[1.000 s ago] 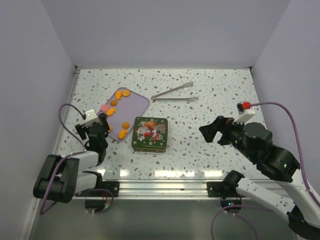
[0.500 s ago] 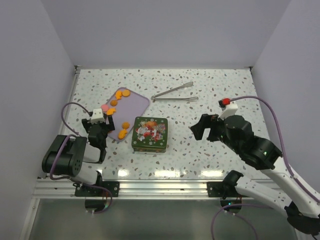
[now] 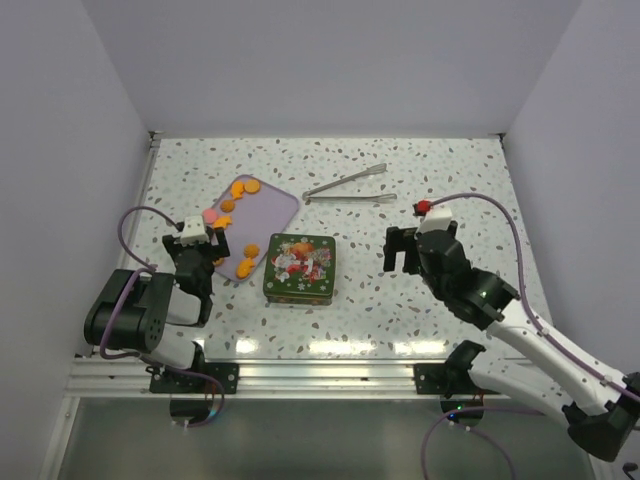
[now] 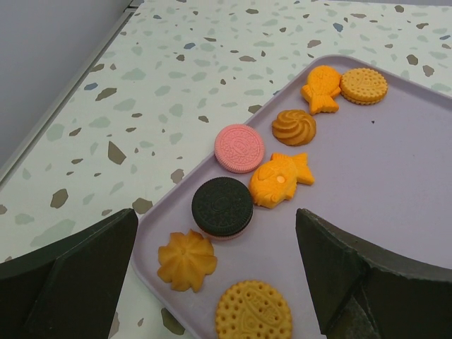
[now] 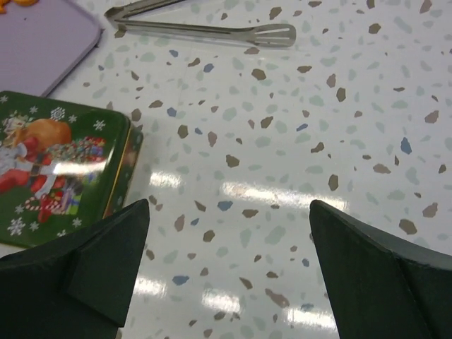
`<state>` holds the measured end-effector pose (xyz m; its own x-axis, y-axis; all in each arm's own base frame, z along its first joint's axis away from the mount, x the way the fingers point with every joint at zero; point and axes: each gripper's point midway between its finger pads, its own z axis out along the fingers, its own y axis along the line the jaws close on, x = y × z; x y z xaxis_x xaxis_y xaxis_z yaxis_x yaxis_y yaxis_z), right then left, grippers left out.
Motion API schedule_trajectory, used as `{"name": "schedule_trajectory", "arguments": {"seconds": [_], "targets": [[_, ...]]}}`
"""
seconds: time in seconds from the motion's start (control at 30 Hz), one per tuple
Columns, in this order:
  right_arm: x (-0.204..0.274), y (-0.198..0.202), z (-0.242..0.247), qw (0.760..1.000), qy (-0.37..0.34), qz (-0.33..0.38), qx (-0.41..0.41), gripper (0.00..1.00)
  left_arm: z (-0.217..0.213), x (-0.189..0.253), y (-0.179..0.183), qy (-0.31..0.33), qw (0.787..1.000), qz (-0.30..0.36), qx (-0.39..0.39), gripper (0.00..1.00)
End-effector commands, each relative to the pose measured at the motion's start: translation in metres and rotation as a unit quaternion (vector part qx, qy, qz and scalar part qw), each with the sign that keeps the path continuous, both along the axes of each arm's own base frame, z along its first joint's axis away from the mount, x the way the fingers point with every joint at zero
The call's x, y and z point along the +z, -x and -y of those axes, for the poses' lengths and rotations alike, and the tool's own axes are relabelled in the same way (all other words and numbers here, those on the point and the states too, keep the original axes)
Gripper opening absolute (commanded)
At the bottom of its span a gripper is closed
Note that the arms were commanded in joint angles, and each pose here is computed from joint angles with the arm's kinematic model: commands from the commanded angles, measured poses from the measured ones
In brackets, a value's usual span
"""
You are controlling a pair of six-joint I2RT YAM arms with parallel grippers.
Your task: Pack the cookies
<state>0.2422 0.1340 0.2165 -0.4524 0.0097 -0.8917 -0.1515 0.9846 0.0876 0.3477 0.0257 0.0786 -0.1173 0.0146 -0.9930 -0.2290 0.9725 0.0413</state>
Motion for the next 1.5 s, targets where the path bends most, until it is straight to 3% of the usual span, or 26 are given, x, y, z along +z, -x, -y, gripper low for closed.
{"name": "schedule_trajectory", "arguments": {"seconds": [0.0, 0.13, 0.3, 0.47, 0.63, 1.0, 1.13, 1.47], "targets": [[0.012, -0.039, 0.019, 0.995, -0.008, 0.094, -0.039, 0.99, -0.002, 0.037, -0.011, -0.002, 0.997, 0.072, 0.003, 1.00], [-0.019, -0.062, 0.050, 0.992, 0.011, 0.087, -0.089, 0.99, -0.002, 0.037, -0.011, -0.001, 0.997, 0.072, 0.003, 1.00], [-0.050, -0.073, 0.087, 0.975, 0.055, 0.162, -0.143, 0.99, -0.002, 0.037, -0.011, -0.002, 0.997, 0.072, 0.003, 1.00], [-0.102, -0.073, 0.127, 0.966, 0.061, 0.144, -0.204, 0.99, -0.002, 0.037, -0.011, -0.002, 0.997, 0.072, 0.004, 1.00], [-0.094, -0.088, 0.138, 0.956, 0.076, 0.186, -0.215, 0.99, -0.002, 0.037, -0.011, -0.002, 0.997, 0.072, 0.003, 1.00], [-0.124, -0.132, 0.139, 0.964, 0.022, 0.184, -0.189, 0.99, -0.002, 0.037, -0.011, -0.001, 0.997, 0.071, 0.003, 1.00], [-0.130, -0.152, 0.115, 0.982, 0.042, 0.145, -0.113, 0.99, -0.002, 0.037, -0.011, -0.002, 0.997, 0.071, 0.003, 1.00], [-0.135, -0.150, 0.108, 0.987, 0.047, 0.132, -0.085, 0.99, -0.002, 0.037, -0.011, -0.001, 0.997, 0.072, 0.003, 1.00]]}}
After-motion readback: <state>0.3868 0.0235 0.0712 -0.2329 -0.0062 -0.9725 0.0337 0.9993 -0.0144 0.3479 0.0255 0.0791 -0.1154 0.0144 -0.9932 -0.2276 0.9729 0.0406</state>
